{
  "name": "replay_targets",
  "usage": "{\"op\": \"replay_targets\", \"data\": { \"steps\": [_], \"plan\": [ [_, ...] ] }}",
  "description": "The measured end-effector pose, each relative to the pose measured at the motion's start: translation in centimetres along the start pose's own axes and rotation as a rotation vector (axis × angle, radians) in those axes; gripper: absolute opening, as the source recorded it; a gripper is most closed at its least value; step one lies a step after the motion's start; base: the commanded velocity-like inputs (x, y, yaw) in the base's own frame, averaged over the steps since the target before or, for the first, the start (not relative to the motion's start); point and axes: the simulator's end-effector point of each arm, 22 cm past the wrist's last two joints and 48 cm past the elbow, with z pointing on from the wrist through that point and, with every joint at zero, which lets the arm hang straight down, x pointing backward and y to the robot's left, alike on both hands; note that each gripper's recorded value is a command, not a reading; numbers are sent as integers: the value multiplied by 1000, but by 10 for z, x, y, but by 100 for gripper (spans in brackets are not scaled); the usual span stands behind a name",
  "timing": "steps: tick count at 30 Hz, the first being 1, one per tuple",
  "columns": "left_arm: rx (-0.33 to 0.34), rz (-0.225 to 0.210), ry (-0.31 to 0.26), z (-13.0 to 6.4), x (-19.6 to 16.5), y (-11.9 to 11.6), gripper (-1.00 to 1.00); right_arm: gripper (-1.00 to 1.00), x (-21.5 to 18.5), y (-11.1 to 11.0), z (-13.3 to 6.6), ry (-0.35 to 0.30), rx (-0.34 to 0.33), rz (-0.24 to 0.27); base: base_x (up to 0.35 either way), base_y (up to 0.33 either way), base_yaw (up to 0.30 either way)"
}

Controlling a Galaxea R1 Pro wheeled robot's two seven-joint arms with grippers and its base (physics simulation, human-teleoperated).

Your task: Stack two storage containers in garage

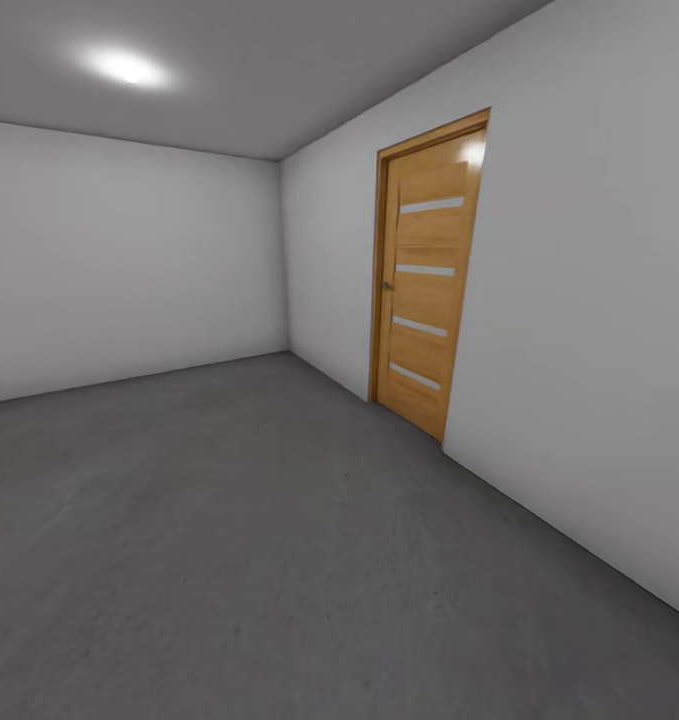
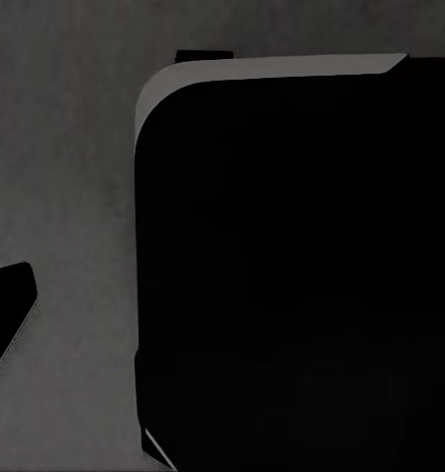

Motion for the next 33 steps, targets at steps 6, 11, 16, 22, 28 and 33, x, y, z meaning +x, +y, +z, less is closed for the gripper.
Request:
{"op": "replay_targets", "data": {
  "steps": [6,11,16,22,28,33],
  "plan": [
    [0,-1,0,0,0,0,100,100,0,-1,0,-3,1,-3,322,0,0],
    [-3,-15,0,0,0,1,100,100,-2,-1,0,-10,1,-2,323,0,0],
    [-5,-55,0,0,0,2,100,100,-2,-1,0,-11,1,-1,323,0,0],
    [-3,-69,0,0,0,2,100,100,-2,-1,0,-11,1,-1,323,0,0],
    [-3,-70,0,0,0,1,100,100,-2,-1,0,-11,1,-1,322,0,0],
    [-3,-70,0,0,0,2,100,100,-3,0,0,-13,0,-1,322,0,0]
  ]
}}
